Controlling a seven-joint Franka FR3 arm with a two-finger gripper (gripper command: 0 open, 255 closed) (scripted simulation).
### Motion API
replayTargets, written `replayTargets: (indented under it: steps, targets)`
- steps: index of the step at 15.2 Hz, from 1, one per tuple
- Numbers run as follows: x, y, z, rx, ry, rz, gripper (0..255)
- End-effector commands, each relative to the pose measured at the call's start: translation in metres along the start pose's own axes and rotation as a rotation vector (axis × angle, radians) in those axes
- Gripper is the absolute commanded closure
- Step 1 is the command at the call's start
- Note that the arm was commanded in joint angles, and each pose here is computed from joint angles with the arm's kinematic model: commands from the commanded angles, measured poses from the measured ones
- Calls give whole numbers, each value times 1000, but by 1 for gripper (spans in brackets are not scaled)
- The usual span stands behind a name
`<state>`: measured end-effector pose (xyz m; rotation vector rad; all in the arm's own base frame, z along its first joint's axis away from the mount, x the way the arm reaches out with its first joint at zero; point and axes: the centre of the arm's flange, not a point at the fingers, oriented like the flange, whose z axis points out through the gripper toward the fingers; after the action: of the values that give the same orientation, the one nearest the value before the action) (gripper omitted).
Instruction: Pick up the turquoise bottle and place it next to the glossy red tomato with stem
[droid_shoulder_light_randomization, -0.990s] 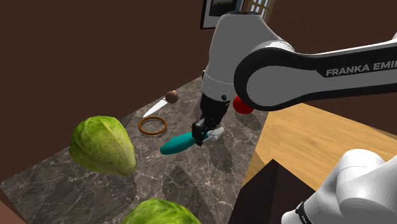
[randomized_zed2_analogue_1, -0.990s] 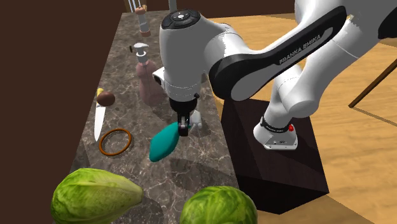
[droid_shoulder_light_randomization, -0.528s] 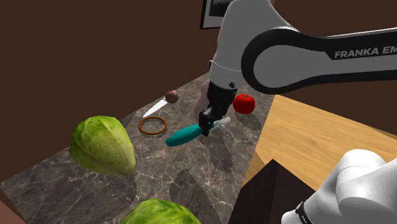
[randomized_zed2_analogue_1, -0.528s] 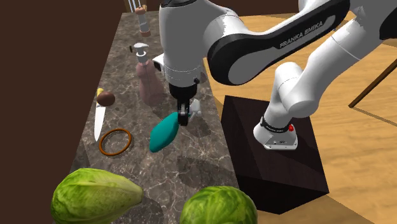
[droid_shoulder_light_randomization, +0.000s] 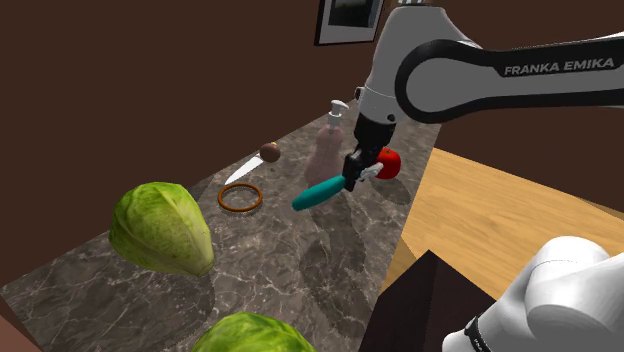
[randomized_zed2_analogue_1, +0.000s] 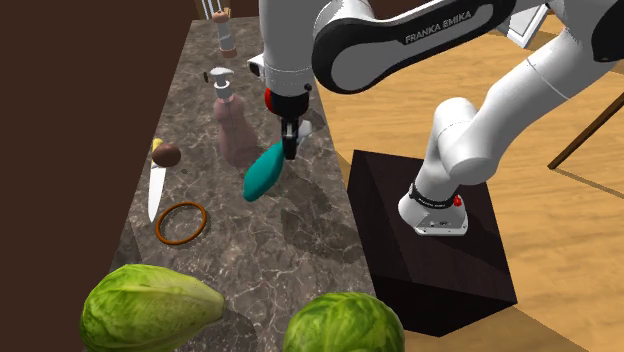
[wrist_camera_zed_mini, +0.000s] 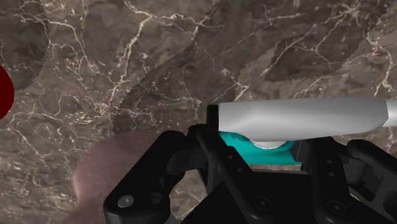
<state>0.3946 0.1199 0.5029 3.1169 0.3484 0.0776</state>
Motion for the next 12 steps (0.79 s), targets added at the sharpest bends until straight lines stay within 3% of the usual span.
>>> replayTargets:
  steps: [1,12]
  targets:
    - [-5,28,-1,0,0,-2,255]
    - [-10,173,0,0,0,-2,255]
